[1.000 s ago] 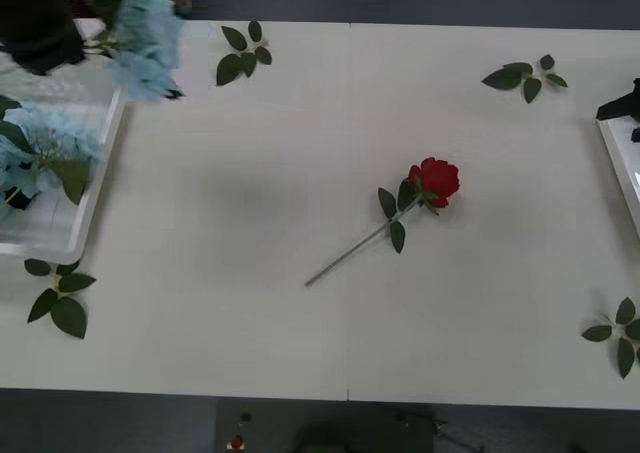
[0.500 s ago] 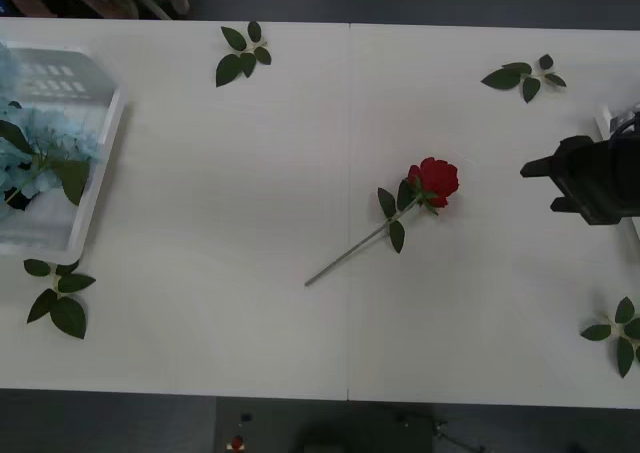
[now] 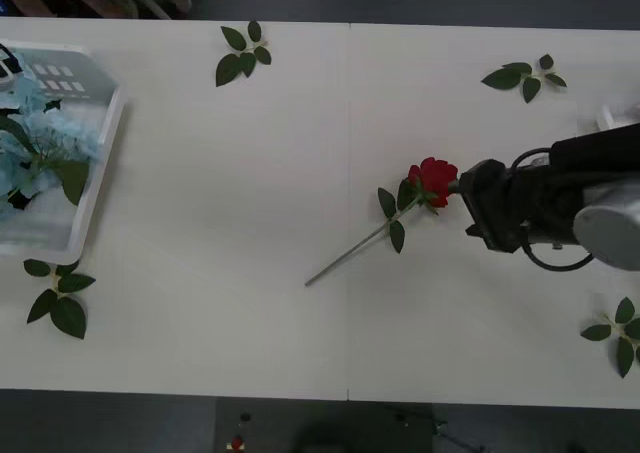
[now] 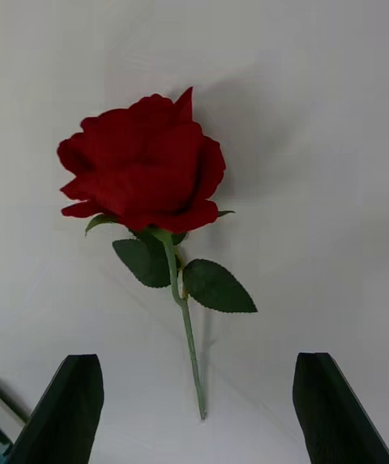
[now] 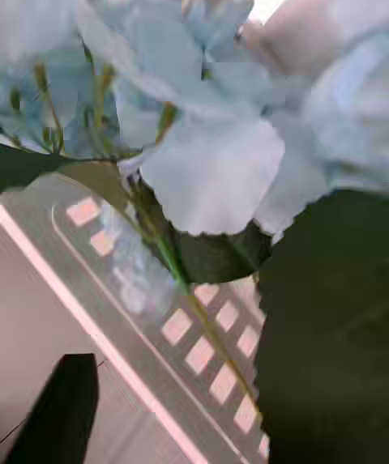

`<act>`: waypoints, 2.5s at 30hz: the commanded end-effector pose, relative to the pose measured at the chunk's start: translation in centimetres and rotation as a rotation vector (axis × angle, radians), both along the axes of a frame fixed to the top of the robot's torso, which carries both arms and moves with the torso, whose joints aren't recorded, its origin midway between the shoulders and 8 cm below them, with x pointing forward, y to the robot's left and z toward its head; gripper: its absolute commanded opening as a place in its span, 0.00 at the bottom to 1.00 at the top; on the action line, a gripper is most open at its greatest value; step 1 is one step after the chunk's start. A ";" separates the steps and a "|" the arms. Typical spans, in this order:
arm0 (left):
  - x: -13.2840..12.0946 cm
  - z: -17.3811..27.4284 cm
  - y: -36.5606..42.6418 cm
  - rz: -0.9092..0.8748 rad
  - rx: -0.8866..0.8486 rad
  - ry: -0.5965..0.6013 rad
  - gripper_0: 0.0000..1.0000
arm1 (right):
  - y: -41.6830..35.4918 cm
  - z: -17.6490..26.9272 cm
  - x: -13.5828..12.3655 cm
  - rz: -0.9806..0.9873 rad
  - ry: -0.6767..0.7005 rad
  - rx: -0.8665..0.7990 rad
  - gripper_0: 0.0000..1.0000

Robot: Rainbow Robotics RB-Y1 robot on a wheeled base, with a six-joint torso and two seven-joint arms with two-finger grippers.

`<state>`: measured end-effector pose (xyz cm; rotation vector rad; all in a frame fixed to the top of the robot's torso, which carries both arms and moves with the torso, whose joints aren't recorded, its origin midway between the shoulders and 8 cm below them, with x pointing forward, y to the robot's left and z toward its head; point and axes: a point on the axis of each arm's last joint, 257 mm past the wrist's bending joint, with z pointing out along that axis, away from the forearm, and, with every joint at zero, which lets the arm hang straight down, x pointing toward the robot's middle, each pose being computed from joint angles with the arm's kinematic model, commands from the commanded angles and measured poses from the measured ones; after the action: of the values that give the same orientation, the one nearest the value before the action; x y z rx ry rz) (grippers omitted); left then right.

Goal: Put the red flowers into the right box and the blue flowers into the left box

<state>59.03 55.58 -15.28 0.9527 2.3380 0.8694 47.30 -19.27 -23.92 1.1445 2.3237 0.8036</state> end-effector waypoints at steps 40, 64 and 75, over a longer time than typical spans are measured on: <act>-16.1 6.3 -44.7 -0.880 -1.085 -0.065 1.00 | 6.2 -8.1 6.7 -0.044 -0.010 -0.155 0.00; -20.2 7.5 -47.6 -0.953 -1.119 -0.102 1.00 | -23.0 15.1 7.1 0.381 0.025 -0.827 0.00; -20.2 7.5 -47.6 -0.953 -1.119 -0.102 1.00 | -37.2 15.6 8.0 0.557 0.120 -1.212 0.00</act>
<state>39.04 8.56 -9.01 1.1569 1.5499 -0.6966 54.33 -55.96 -8.47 0.1577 2.5236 -0.4553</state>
